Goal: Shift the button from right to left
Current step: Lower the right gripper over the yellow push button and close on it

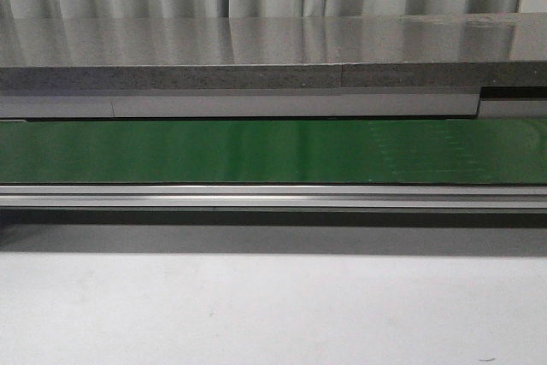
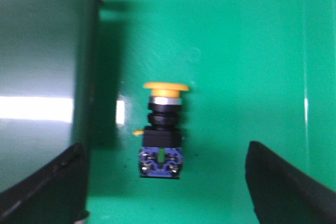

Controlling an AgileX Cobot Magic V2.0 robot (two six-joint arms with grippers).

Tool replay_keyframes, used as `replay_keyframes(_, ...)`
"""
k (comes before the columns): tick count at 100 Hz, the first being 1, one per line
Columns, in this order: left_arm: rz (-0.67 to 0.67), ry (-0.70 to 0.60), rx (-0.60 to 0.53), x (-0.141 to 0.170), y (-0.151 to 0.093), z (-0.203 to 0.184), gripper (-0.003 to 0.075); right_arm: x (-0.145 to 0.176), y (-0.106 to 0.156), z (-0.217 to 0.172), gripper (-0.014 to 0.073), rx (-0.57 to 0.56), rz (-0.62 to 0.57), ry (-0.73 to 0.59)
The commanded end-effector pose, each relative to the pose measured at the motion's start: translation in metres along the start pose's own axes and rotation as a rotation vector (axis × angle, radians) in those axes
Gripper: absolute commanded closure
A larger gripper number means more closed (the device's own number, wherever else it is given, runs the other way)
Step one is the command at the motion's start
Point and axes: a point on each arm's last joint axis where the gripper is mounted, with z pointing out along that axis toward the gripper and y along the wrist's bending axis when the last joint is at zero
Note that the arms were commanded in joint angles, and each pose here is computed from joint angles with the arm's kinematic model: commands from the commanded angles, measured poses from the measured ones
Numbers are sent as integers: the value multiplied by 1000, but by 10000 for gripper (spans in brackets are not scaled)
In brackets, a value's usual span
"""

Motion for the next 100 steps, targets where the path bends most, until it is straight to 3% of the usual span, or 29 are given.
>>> replay_keyframes(1, -13, -74, 14, 5, -1, -2, 715, -11, -9, -16, 13, 78, -39, -76)
replay_keyframes(53, -13, -74, 14, 5, -1, -2, 715, 5, -17, 35, 13, 25, -111, 88)
replay_keyframes(100, -13, -74, 14, 5, -1, -2, 715, 13, -22, 66, 13, 9, -118, 131)
